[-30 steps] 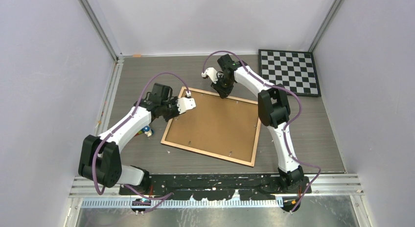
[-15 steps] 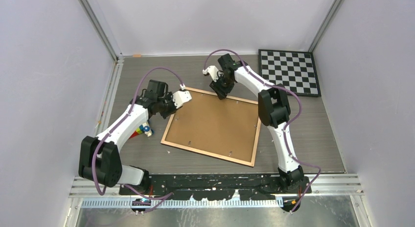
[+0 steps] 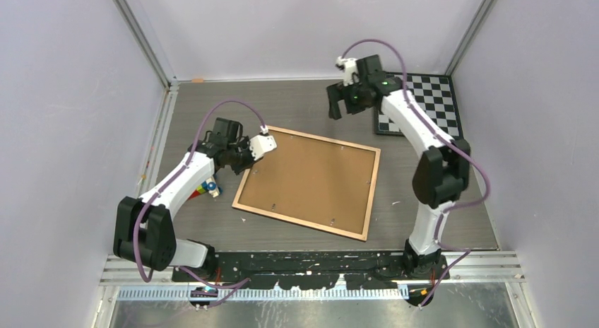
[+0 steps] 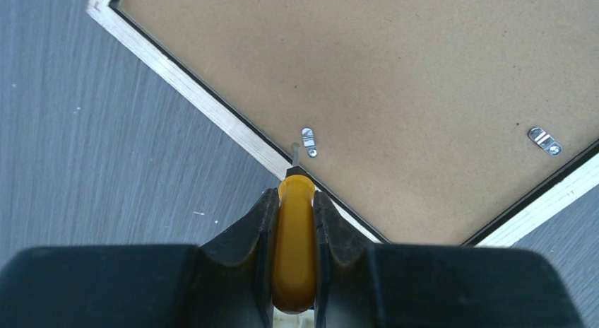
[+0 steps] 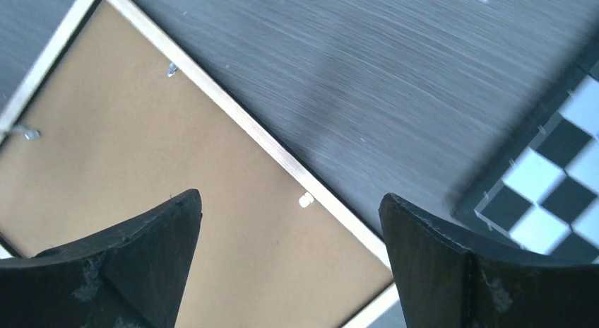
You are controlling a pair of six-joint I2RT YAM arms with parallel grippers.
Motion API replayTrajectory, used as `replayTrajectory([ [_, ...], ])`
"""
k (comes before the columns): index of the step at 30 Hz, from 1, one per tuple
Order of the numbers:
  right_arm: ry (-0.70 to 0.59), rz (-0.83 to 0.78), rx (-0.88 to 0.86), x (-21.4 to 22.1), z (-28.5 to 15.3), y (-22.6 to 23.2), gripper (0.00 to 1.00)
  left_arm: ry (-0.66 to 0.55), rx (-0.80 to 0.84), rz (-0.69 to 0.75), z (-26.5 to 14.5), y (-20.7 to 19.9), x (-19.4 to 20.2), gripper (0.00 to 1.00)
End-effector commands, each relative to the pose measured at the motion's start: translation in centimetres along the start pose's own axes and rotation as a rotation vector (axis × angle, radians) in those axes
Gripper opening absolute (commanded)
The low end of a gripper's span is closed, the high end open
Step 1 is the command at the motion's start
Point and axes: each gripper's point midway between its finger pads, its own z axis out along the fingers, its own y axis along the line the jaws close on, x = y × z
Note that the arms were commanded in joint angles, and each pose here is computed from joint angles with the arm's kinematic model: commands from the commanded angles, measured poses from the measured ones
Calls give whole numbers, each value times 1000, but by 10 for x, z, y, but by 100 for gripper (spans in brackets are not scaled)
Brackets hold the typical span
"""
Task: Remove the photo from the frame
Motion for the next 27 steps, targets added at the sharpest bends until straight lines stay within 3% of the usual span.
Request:
replayTrajectory([
  [1, 24, 269, 83, 19, -38, -28, 100, -30, 35, 30, 0, -10, -1, 0],
  [5, 143, 465, 29, 61, -56, -39, 100, -34, 68, 30, 1, -17, 0, 0],
  [13, 320, 642, 79, 148, -69, -32, 93, -55, 131, 53, -3, -29, -3, 0],
  [27, 363, 728, 211, 192, -47, -45, 68, -146, -17, -145, -20, 16, -44, 0],
])
